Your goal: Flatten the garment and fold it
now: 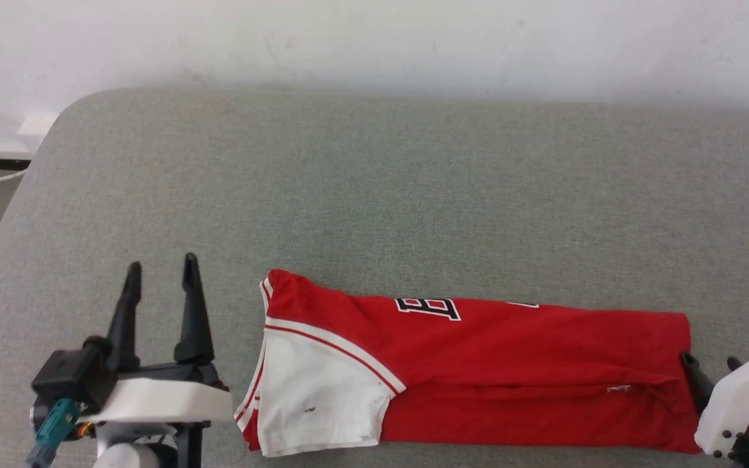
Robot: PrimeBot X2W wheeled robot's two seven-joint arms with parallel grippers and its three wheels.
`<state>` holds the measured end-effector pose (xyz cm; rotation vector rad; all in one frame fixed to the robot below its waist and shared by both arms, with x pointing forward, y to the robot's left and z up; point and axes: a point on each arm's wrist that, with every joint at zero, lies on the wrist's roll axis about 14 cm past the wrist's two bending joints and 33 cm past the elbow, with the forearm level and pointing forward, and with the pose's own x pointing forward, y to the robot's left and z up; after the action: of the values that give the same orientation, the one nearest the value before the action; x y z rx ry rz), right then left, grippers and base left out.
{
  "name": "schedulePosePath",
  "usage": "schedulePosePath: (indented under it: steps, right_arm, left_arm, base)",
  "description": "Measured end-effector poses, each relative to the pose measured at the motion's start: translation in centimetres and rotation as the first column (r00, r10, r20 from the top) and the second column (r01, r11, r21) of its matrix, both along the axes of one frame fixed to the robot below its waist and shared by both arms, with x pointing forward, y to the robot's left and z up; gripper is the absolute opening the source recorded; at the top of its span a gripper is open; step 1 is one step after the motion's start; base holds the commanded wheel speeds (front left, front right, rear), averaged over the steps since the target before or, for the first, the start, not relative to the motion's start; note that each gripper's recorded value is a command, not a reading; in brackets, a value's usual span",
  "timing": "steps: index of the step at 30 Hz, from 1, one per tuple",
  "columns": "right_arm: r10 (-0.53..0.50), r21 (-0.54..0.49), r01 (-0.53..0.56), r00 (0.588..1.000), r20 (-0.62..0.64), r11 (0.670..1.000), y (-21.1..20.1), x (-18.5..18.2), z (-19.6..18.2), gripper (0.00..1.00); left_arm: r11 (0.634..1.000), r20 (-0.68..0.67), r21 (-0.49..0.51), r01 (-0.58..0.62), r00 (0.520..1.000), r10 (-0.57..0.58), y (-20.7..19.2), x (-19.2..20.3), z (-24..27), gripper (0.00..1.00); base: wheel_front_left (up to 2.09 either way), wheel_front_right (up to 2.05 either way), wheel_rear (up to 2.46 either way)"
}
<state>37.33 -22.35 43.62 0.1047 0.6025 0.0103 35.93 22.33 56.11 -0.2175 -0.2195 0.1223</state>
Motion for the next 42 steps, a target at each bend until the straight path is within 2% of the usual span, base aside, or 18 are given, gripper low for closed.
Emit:
schedulePosePath:
  steps: [3,8,12,16,17,18,19,24,29,37,42]
  right_arm:
    - [-0.057,0.021,0.058,0.997,-0.048,0.998,-0.4,-0.6,-1.7,1.00]
    - [-0.104,0.054,0.112,0.985,-0.136,0.992,-0.6,-0.9,-4.5,1.00]
    - [-0.089,0.072,0.108,0.970,-0.228,0.992,0.3,-1.4,-7.0,1.00]
    - [-0.063,0.078,0.086,0.963,-0.264,0.993,1.1,-1.2,-8.1,1.00]
    - [-0.056,0.079,0.080,0.961,-0.272,0.994,1.2,-1.2,-8.3,0.77]
    - [-0.051,0.077,0.075,0.959,-0.277,0.994,1.2,-1.2,-8.5,0.29]
    - [-0.045,0.073,0.068,0.958,-0.282,0.995,1.3,-1.2,-8.6,0.00]
    - [-0.012,0.072,0.033,0.963,-0.269,0.997,2.3,-0.8,-8.4,0.00]
    - [-0.040,0.045,0.051,0.976,-0.214,0.998,1.0,-0.5,-7.4,0.00]
    - [-0.186,-0.133,0.166,0.971,-0.148,0.977,-7.1,-0.8,-4.8,0.00]
    - [-0.208,-0.144,0.188,0.969,-0.132,0.971,-8.0,-1.1,-4.0,0.00]
  left_arm:
    - [0.998,0.030,0.033,-0.044,0.999,0.043,0.8,-0.5,0.6,1.00]
    - [0.996,0.015,0.088,-0.020,1.000,0.019,0.1,-0.5,-0.2,1.00]
    - [0.996,-0.007,0.090,-0.020,1.000,0.021,0.3,-0.4,-1.1,1.00]
    - [0.995,-0.033,0.099,-0.027,0.999,0.030,0.7,-0.4,-2.0,1.00]
    - [0.995,-0.038,0.099,-0.025,0.999,0.029,0.7,-0.3,-2.1,1.00]
    - [0.995,-0.042,0.098,-0.023,0.999,0.027,0.7,-0.3,-2.3,1.00]
    - [0.995,-0.049,0.101,-0.024,0.998,0.029,0.7,-0.3,-2.5,1.00]
    - [0.994,-0.061,0.105,-0.025,0.998,0.032,1.0,-0.4,-2.9,1.00]
    - [0.994,-0.053,0.106,-0.024,0.998,0.029,1.1,-0.5,-2.7,1.00]
    - [0.995,-0.036,0.100,-0.007,0.999,0.010,0.6,-0.5,-2.2,1.00]
    - [0.996,-0.026,0.091,0.002,1.000,0.001,0.3,-0.6,-2.0,1.00]
  base:
    - [0.00,0.00,0.00]
    - [0.00,0.00,0.00]
    - [0.00,0.00,0.00]
    - [0.00,0.00,0.00]
    - [0.00,0.00,0.00]
    - [0.00,0.00,0.00]
    - [0.00,0.00,0.00]
    - [0.00,0.00,0.00]
    - [0.00,0.00,0.00]
    - [0.00,0.00,0.00]
    - [0.00,0.00,0.00]
